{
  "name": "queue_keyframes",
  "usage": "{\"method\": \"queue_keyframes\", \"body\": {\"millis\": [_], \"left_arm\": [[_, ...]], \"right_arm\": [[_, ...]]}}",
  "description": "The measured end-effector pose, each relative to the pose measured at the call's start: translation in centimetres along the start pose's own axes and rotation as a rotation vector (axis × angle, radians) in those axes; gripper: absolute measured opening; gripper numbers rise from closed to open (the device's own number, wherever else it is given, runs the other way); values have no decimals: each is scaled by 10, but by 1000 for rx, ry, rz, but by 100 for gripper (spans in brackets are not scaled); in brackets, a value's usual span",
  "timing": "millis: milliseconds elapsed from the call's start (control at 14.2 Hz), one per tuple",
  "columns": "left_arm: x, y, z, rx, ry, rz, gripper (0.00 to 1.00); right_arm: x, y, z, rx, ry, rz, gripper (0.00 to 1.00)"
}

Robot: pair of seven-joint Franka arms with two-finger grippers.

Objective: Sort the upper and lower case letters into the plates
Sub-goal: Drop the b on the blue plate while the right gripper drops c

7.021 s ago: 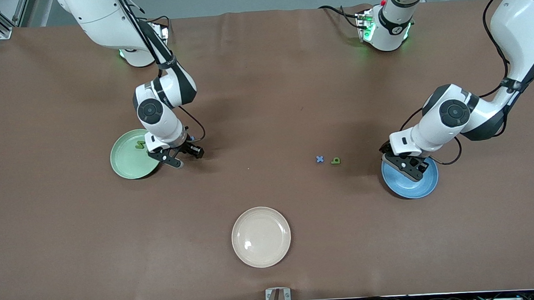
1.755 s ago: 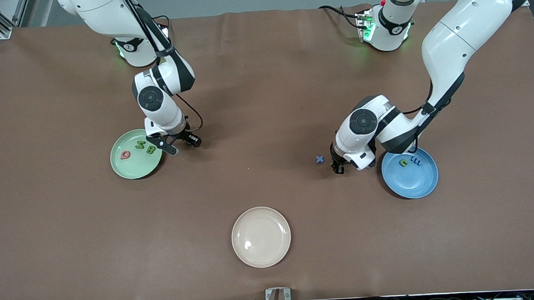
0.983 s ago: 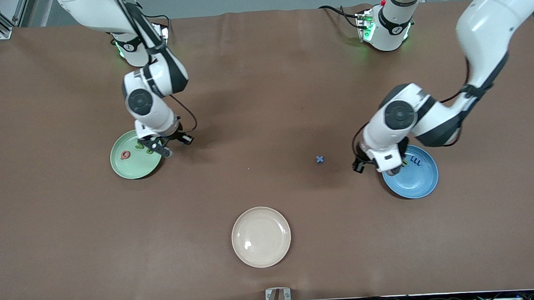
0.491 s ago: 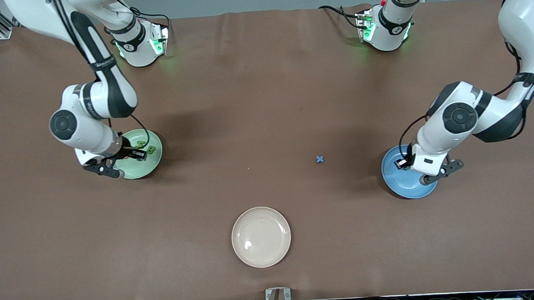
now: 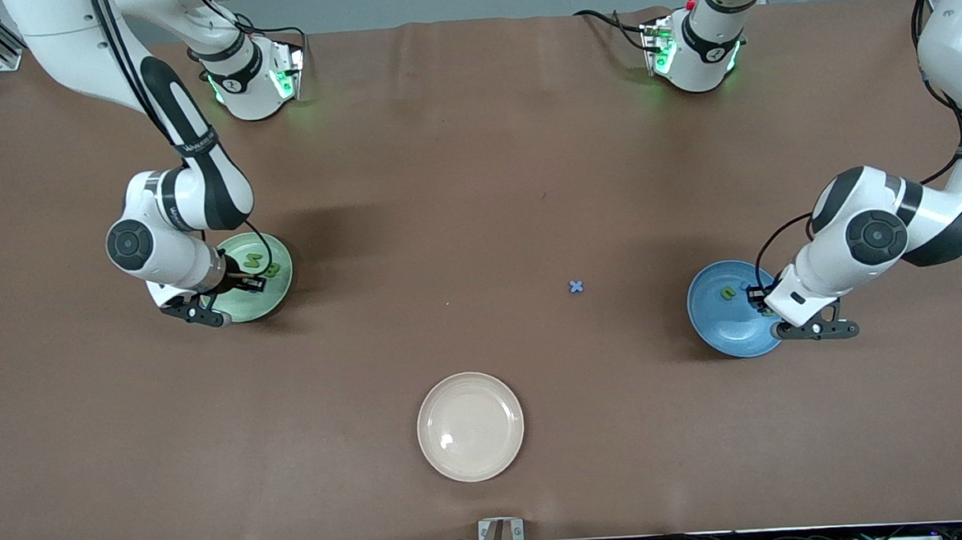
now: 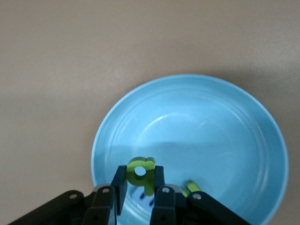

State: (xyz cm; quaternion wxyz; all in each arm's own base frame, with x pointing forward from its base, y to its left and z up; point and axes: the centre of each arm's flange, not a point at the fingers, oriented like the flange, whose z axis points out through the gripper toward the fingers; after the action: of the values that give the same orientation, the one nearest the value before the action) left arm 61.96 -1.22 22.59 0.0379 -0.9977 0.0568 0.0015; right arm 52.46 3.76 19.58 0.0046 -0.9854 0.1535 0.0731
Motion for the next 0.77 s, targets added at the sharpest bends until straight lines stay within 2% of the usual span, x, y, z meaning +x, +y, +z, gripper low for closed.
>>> {"method": "queue_keyframes", "body": {"millis": [421,562,772], "left_arm": [[9,25,28,2,22,45,27],[9,23,29,5,23,42,27],[9,21,31,9,20,40,27]], "right_arm": [[7,17,2,3,-3,-2,35],[7,17,3,2,-3,-2,49],[8,15,1,4,0,-5,78]]}}
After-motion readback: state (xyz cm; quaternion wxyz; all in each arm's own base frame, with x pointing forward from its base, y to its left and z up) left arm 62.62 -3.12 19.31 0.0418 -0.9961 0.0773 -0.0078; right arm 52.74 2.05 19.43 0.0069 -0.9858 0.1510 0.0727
